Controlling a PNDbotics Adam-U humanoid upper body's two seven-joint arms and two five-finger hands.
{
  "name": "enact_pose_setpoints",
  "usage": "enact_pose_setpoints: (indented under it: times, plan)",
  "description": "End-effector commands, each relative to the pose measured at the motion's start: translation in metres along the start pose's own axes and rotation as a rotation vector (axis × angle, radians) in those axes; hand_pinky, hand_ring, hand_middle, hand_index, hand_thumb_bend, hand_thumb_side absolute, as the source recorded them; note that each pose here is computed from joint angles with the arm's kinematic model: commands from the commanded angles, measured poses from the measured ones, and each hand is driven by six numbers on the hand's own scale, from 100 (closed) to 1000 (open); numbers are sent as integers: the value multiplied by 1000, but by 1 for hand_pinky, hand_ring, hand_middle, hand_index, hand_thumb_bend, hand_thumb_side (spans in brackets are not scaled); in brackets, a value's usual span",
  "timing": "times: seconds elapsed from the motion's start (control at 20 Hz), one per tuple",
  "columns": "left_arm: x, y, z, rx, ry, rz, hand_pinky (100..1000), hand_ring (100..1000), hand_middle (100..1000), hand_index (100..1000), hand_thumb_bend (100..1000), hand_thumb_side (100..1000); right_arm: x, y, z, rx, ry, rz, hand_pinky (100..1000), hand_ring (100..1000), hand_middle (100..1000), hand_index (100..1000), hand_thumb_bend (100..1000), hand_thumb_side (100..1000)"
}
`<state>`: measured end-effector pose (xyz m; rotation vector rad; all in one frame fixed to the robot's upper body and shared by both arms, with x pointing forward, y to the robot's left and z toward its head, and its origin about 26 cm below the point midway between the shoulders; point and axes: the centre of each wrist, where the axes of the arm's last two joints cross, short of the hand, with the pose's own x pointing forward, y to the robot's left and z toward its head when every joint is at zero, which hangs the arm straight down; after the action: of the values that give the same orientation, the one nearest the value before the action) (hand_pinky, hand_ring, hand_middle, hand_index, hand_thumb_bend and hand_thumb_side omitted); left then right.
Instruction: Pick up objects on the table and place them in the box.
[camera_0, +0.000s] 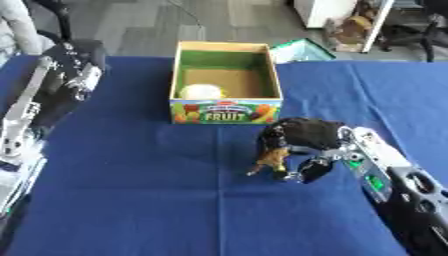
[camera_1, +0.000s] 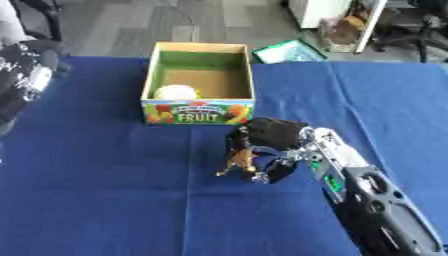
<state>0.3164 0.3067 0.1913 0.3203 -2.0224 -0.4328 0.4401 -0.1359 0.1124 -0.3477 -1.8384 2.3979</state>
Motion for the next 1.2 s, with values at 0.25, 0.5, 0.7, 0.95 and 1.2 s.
enact_pose_setpoints:
  times: [0.25, 0.5, 0.7, 0.95, 1.2]
  plan:
    - [11, 5, -4, 6, -39, -18, 729, 680, 697, 776, 182, 538, -15, 6, 17, 33, 31, 82, 764, 808, 749, 805, 388, 100]
    - [10, 5, -4, 7, -37, -18, 729, 680, 697, 776, 182, 538, -20, 10, 25, -10, 55, 120, 764, 806, 749, 809, 384, 100]
    - [10, 5, -4, 8, -37, -17, 729, 680, 697, 776, 181, 539, -22, 16, 26, -43, 61, 151, 746, 753, 694, 764, 337, 100]
    - [11, 6, -4, 9, -38, -16, 729, 680, 697, 776, 180, 539, -24, 27, 28, -114, 61, 185, 653, 478, 492, 635, 119, 100]
    - [10, 6, -4, 10, -36, -14, 729, 680, 697, 776, 180, 541, -28, 33, 33, -260, 58, 228, 450, 237, 373, 573, 100, 111]
